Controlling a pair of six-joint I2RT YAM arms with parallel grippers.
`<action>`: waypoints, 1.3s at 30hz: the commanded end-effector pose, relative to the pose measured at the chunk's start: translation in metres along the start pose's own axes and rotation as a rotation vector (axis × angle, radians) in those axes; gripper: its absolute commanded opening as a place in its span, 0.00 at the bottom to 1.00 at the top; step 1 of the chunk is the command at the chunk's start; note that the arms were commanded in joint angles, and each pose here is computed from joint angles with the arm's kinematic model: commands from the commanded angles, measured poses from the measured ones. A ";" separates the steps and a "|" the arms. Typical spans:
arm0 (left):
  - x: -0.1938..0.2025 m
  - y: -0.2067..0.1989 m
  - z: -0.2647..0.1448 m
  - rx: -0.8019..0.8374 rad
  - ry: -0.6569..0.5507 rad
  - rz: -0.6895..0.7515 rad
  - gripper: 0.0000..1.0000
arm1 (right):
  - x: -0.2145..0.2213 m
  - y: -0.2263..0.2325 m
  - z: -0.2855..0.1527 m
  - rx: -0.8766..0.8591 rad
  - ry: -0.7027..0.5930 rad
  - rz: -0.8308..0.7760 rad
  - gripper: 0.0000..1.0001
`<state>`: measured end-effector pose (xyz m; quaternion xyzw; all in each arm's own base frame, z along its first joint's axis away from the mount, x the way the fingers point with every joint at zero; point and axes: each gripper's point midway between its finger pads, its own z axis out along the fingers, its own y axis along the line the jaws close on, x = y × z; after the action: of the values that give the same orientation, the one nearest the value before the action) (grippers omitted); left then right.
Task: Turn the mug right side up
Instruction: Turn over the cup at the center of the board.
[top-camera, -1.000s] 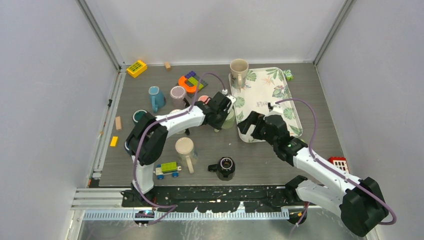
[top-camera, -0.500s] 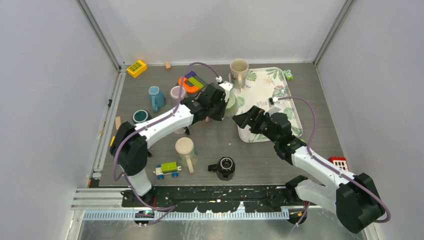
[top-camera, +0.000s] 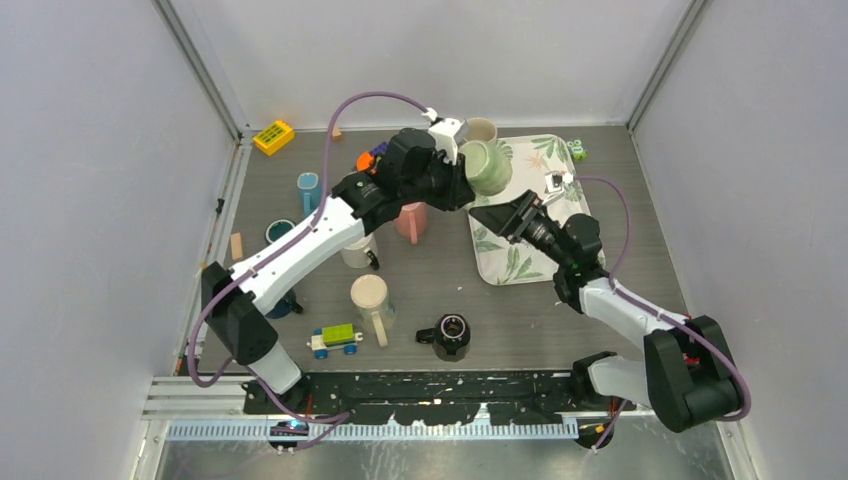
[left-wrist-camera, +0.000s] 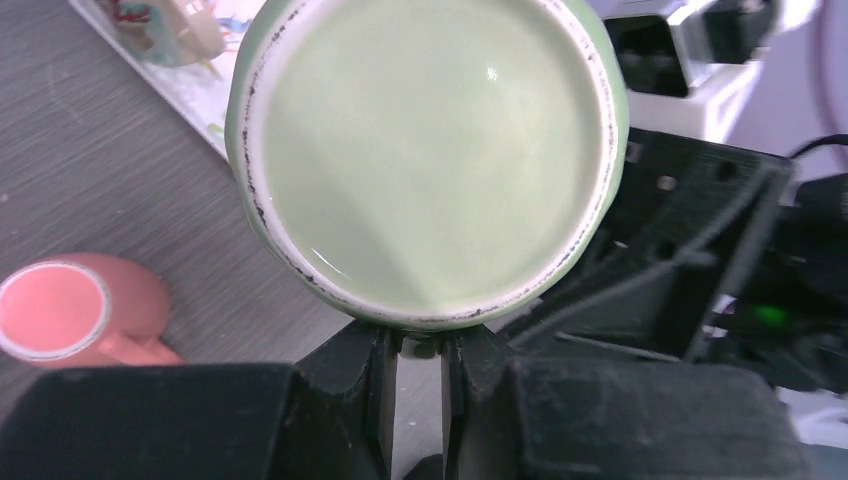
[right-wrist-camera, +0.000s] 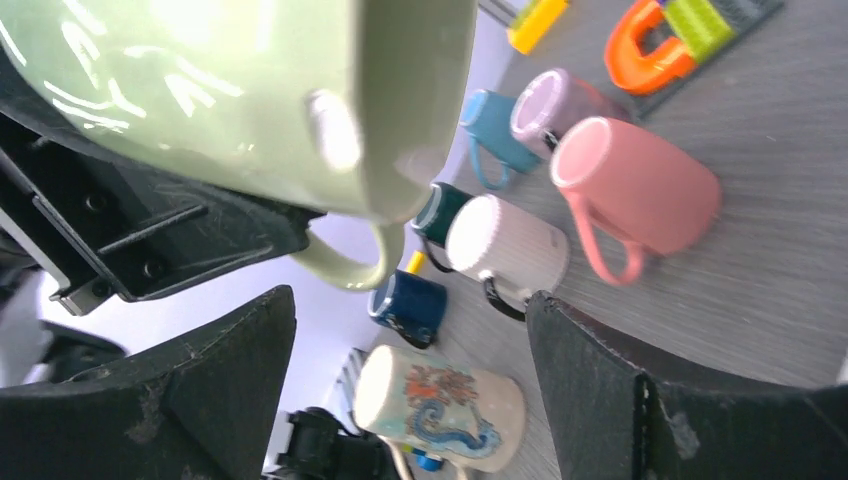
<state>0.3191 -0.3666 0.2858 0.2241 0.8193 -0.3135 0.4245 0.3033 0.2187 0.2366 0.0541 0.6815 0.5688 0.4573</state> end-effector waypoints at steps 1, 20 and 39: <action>-0.080 -0.051 -0.048 0.196 -0.229 -0.036 0.00 | -0.028 0.071 -0.005 -0.311 -0.023 -0.036 0.87; -0.106 -0.079 -0.074 0.426 -0.280 -0.194 0.00 | -0.049 0.141 -0.017 -0.583 0.009 -0.020 0.55; -0.100 -0.077 -0.065 0.557 -0.263 -0.258 0.00 | -0.043 0.141 -0.022 -0.531 0.037 -0.040 0.12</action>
<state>0.2897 -0.3880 0.3763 0.1668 0.7255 -0.5703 0.3471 0.2730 0.2228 0.3530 -0.0292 0.5357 0.7274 0.4279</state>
